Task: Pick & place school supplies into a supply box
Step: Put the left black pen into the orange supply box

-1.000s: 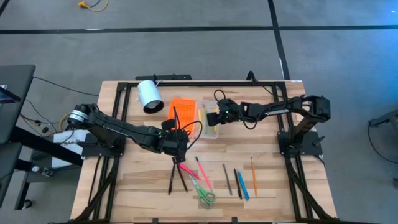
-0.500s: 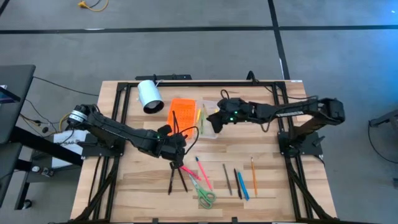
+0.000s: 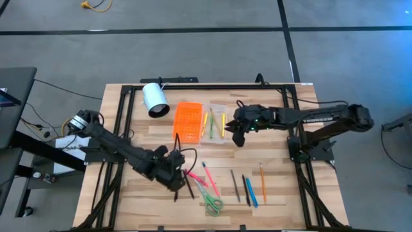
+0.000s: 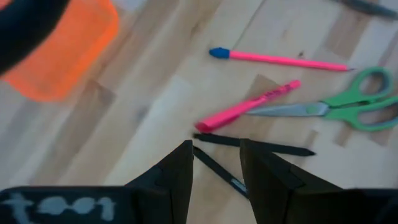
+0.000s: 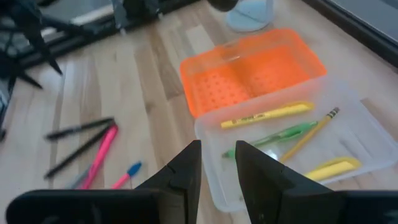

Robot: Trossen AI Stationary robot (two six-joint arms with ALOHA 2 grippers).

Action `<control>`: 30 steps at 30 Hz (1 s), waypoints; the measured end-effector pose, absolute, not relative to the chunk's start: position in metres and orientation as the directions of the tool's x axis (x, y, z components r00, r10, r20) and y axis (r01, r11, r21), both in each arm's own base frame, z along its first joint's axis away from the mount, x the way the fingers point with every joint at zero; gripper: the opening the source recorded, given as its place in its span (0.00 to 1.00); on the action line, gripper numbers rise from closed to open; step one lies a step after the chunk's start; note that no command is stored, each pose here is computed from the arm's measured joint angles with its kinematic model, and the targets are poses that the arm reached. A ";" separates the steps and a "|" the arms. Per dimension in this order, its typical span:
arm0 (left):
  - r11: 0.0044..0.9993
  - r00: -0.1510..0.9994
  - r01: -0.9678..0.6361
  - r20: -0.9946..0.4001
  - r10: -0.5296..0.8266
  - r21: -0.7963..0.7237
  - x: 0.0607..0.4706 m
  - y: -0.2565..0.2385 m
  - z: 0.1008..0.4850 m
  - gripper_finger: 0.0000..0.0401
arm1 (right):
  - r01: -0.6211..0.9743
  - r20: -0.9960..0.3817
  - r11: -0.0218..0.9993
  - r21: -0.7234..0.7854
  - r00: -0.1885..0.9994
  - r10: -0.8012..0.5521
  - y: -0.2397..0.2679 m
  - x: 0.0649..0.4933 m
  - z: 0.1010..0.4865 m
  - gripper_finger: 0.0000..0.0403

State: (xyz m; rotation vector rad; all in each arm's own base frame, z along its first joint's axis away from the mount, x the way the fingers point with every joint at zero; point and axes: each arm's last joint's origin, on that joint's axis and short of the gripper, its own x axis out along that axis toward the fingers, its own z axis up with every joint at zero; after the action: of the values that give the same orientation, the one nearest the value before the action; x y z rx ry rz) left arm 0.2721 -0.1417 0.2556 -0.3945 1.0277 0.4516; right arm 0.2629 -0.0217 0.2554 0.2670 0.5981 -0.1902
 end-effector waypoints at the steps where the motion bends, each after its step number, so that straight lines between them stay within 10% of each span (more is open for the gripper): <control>1: 0.828 0.444 -0.548 -0.879 0.171 -0.116 0.270 -0.145 0.256 0.31 | 0.241 -0.583 0.954 0.179 0.807 -0.094 -0.020 0.261 0.256 0.23; 16: 0.623 0.548 -0.693 -0.827 0.127 -0.363 0.252 -0.176 0.222 0.31 | -0.023 -0.562 1.000 0.006 0.827 0.022 0.014 0.252 0.266 0.23; 30: 0.499 0.408 -0.814 -0.904 0.126 -0.297 0.247 -0.172 0.179 0.31 | -0.033 -0.608 0.999 0.034 0.792 0.048 0.028 0.248 0.261 0.23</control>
State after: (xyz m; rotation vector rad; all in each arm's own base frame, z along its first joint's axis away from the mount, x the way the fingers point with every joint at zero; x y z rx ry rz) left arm 0.2469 -0.1719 0.1792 -0.8497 0.9702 0.6920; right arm 0.2476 0.0282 0.2614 0.0223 0.6545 0.0436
